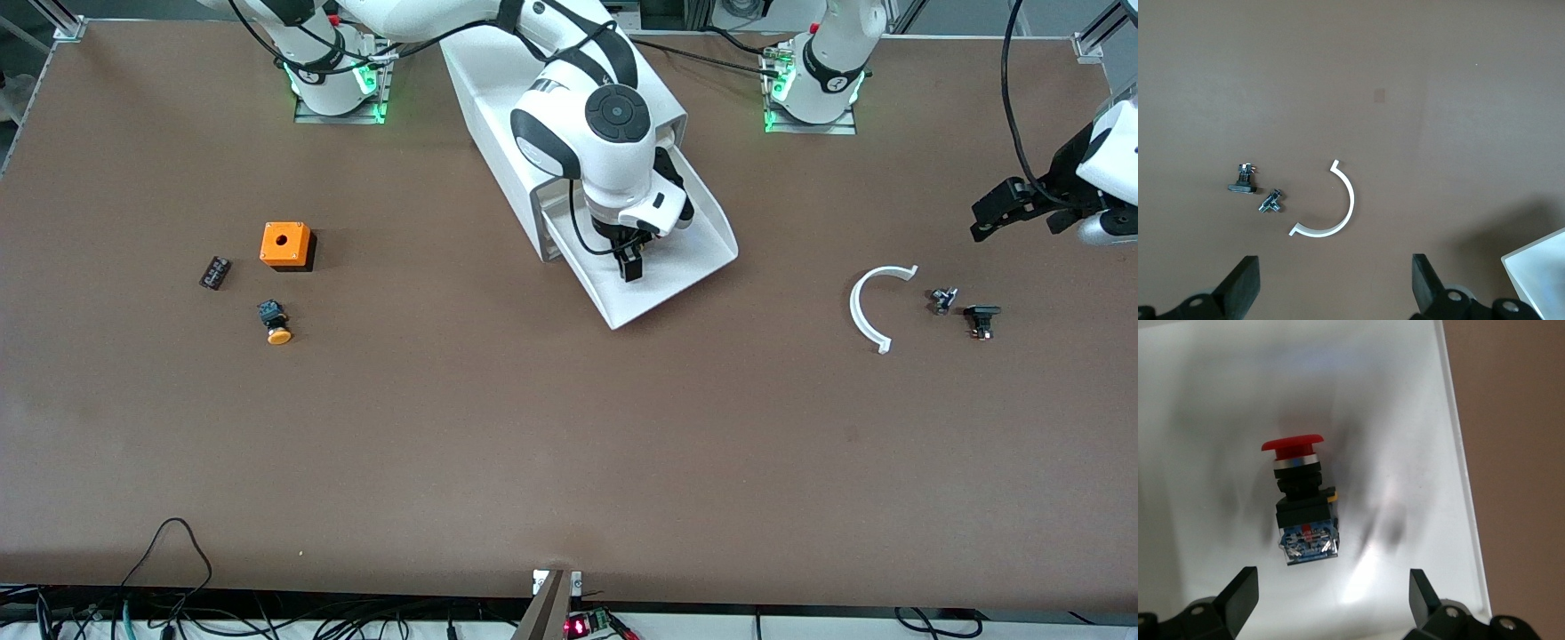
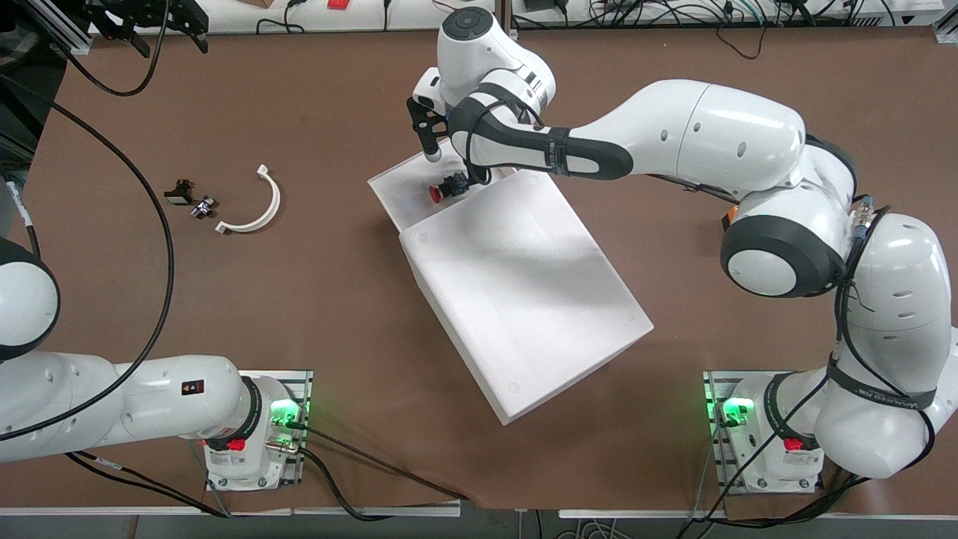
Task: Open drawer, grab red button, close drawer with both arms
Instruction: 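Lower the right gripper and grasp the red mushroom button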
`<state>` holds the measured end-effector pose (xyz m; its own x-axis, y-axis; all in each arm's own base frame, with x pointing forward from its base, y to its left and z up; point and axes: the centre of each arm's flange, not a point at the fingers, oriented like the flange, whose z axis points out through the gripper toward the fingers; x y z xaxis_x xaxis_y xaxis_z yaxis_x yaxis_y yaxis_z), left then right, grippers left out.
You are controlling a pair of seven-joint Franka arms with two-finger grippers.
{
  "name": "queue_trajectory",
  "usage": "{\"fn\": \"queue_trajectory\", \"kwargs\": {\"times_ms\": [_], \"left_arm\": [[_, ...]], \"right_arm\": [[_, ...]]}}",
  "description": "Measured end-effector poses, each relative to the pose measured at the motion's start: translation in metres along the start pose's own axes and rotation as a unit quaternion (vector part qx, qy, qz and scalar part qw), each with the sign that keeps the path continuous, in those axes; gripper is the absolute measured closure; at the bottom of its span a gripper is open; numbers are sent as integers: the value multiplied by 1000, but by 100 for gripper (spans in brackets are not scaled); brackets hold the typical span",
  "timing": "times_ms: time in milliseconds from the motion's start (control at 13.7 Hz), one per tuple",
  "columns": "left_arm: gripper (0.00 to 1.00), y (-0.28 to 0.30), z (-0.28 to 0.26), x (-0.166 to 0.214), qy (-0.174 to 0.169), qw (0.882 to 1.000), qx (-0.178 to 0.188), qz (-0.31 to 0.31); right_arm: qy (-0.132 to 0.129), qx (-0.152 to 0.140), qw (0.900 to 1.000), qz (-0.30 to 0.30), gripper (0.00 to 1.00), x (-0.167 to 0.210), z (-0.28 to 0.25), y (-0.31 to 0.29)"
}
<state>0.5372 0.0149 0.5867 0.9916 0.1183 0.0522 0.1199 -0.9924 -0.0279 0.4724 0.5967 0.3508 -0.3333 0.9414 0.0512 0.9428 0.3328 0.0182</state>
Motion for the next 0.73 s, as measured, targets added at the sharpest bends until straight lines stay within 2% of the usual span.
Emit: {"fn": "queue_trajectory", "kwargs": {"times_ms": [732], "left_arm": [[0,0,0,0,0,1000,0,0]], "right_arm": [[-4,10,1000,7,0,21,13,-15]]}}
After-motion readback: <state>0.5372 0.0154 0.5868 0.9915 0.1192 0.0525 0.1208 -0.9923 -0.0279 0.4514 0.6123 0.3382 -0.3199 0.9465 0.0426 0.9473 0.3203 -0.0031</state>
